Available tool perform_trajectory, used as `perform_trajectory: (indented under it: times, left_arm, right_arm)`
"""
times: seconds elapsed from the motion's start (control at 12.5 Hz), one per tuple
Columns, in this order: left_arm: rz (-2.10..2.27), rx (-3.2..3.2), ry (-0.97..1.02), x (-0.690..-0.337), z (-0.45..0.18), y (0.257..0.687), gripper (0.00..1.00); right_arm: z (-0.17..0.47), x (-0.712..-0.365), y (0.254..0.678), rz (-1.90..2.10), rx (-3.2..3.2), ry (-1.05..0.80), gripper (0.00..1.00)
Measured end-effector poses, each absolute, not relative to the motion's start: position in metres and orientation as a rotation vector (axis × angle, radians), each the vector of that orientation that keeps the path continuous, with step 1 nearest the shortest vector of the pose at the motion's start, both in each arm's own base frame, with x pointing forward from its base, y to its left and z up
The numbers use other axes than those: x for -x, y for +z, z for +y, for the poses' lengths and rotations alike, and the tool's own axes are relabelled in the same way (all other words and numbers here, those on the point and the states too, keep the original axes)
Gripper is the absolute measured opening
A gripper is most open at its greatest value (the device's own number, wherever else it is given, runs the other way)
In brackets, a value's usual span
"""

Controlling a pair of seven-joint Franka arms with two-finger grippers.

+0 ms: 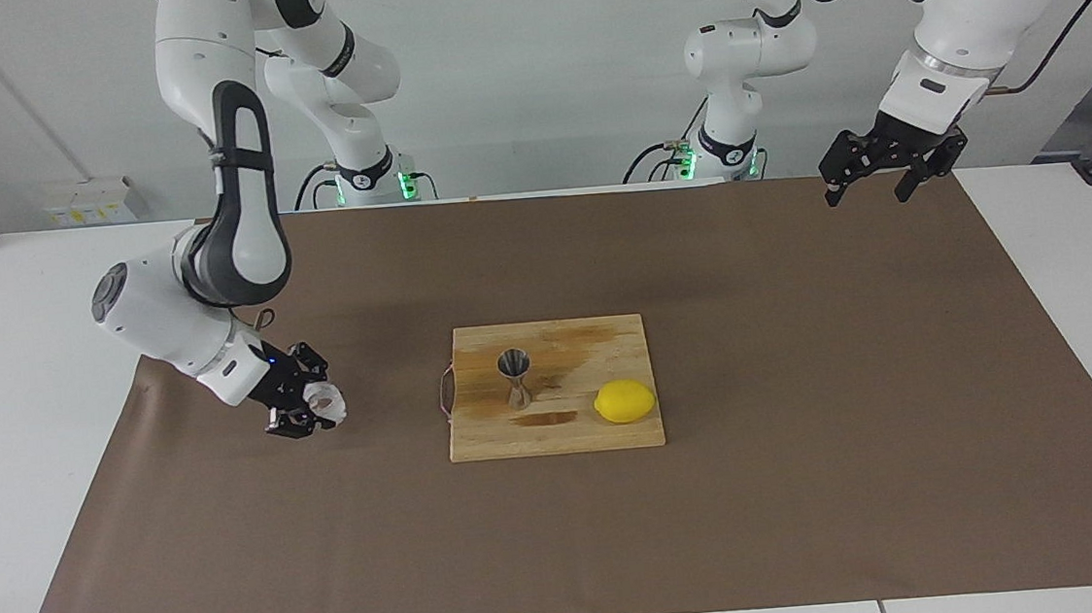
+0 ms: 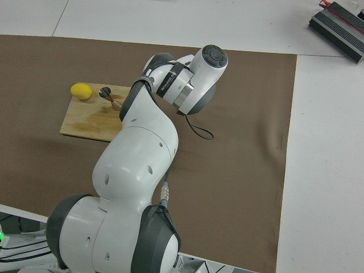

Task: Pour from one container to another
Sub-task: 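Lift the white cup with the right gripper toward the steel cup, then tilt the white cup over the steel cup with the right gripper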

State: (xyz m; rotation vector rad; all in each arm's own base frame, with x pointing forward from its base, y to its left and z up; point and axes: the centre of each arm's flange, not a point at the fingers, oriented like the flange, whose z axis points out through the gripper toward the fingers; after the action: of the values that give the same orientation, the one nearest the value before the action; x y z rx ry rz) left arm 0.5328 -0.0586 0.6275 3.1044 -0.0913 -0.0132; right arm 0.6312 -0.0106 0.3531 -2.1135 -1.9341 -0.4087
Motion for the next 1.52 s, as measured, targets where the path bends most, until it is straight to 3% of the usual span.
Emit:
perform_trajectory:
  times: [0.24, 0.88, 1.52]
  left_arm:
    - [-0.166, -3.103, -0.003, -0.533, -0.052, 0.631, 1.0]
    - [-0.163, -3.107, -0.002, -0.534, -0.046, 0.632, 1.0]
    - [-0.161, -3.107, -0.012, -0.533, -0.045, 0.631, 1.0]
  right_arm:
    - [0.058, -0.635, 0.394, -1.885, 2.219, -0.374, 0.5]
    - [0.192, -0.622, 0.428, -1.91, 2.388, -0.258, 0.5]
    - [0.233, -0.609, 0.422, -2.1, 2.384, -0.19, 0.5]
